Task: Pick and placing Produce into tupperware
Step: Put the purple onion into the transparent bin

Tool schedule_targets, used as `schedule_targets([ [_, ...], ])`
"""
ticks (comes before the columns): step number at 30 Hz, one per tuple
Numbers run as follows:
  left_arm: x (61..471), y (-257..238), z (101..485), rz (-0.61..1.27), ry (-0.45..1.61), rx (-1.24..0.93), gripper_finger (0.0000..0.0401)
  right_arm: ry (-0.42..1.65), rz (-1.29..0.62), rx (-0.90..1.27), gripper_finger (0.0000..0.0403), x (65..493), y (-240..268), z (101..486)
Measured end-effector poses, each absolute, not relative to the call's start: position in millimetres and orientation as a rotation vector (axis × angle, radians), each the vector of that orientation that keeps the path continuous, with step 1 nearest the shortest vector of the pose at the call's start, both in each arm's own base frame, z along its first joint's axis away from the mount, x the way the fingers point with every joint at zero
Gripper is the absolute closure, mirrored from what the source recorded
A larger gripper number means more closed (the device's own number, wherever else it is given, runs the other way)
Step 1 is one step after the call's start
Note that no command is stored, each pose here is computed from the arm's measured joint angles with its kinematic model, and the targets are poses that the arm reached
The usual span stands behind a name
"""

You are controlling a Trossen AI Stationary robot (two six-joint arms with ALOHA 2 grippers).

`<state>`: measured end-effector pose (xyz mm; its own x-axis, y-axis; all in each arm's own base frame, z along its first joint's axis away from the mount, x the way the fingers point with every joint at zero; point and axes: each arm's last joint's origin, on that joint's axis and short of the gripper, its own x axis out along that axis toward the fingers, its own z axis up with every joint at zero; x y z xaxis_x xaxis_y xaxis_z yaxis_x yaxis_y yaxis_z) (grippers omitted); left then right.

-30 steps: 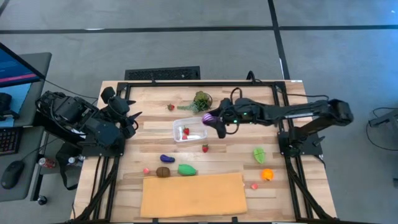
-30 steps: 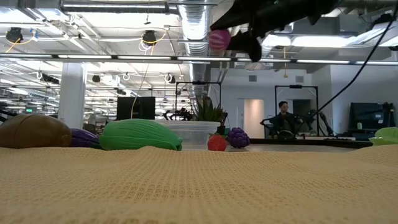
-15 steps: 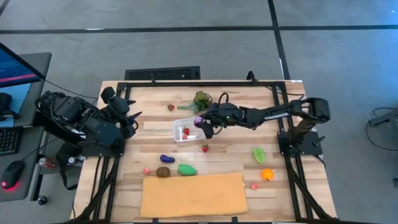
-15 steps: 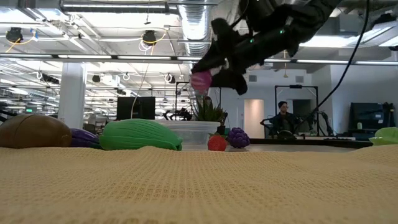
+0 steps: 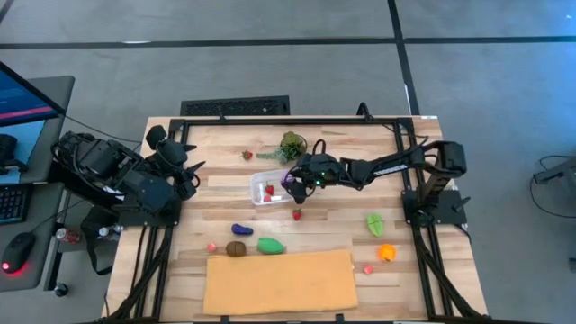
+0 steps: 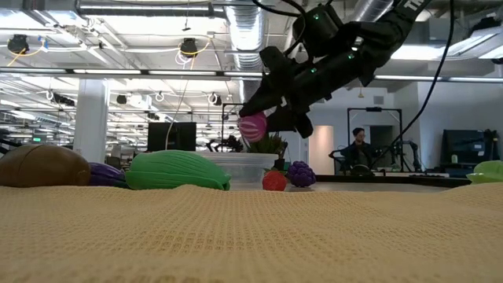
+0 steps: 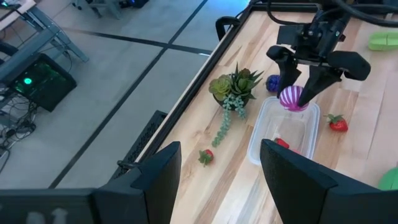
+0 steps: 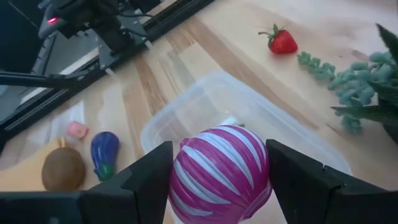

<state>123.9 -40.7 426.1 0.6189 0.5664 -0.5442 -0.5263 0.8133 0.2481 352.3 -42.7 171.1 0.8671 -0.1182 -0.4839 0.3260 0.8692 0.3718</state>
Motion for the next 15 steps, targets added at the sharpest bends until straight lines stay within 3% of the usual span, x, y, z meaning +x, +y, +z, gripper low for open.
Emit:
schedule_targets([
  [15,123.9,-40.7,426.1,0.631,0.648,0.068,0.0189,0.489,-0.291,0.430,0.0171,351.5,-36.6,168.6],
])
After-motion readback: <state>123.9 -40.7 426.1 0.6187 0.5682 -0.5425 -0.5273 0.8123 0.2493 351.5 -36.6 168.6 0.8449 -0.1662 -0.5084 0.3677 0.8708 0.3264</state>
